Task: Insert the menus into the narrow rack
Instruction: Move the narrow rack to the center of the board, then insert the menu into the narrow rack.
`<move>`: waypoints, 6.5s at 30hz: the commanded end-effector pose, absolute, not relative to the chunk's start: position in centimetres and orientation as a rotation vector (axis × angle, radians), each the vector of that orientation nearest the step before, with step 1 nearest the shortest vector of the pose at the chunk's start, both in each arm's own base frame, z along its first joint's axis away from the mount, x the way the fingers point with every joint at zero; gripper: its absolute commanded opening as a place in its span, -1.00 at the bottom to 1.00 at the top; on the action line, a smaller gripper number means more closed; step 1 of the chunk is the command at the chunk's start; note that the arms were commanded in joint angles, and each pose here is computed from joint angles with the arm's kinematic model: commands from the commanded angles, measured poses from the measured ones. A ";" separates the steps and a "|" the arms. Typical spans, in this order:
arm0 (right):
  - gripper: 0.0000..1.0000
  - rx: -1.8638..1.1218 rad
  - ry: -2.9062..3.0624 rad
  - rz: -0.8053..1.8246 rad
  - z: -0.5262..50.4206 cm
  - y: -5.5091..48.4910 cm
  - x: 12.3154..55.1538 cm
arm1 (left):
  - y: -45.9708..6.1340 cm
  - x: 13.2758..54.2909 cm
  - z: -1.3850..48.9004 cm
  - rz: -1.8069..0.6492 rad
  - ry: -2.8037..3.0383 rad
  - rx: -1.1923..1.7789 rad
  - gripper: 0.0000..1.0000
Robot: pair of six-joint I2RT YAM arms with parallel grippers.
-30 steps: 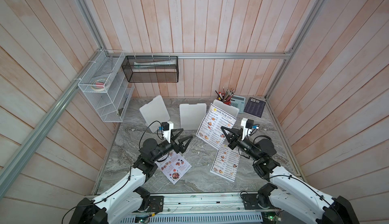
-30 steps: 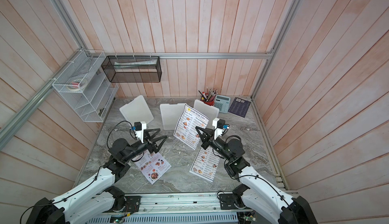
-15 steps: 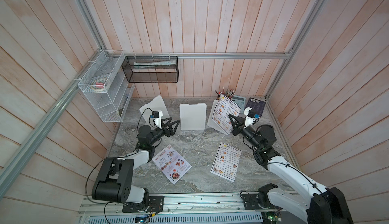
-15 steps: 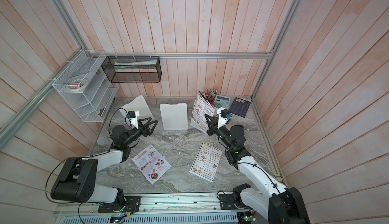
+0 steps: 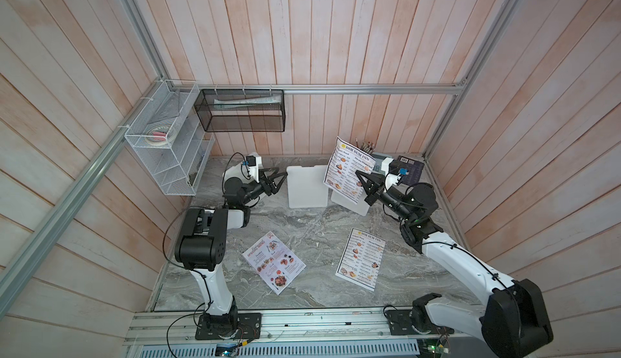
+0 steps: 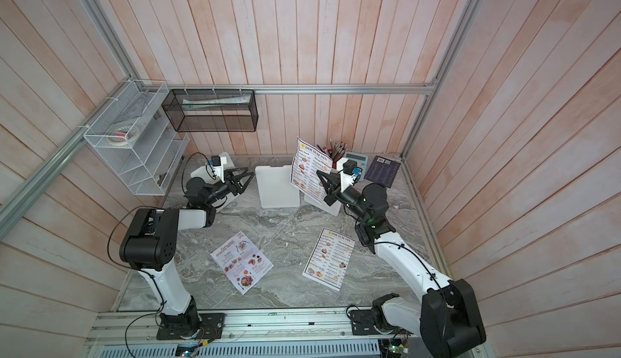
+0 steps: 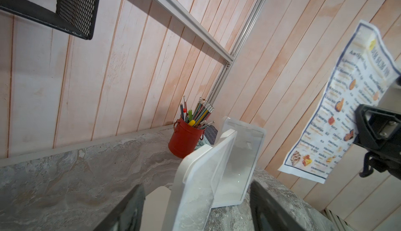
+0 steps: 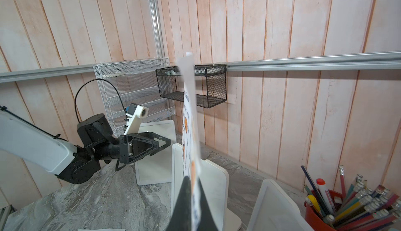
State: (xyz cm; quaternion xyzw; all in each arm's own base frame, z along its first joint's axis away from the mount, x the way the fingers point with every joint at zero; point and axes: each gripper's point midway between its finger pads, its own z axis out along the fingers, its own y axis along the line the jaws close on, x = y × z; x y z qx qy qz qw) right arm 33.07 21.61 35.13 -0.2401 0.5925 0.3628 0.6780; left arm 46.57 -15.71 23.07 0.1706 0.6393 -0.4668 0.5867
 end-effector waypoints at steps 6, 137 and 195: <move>-1.00 -0.568 1.245 0.836 36.3 21.0 30.3 | -18.0 48.0 21.0 -1.093 1.560 0.477 0.44; -0.72 -0.805 1.120 1.326 36.8 26.7 27.4 | -22.7 29.3 33.1 -1.128 1.464 0.755 -1.00; -1.00 -0.789 1.138 1.409 34.5 28.4 37.2 | -21.0 37.5 32.1 -1.021 1.527 0.624 -0.39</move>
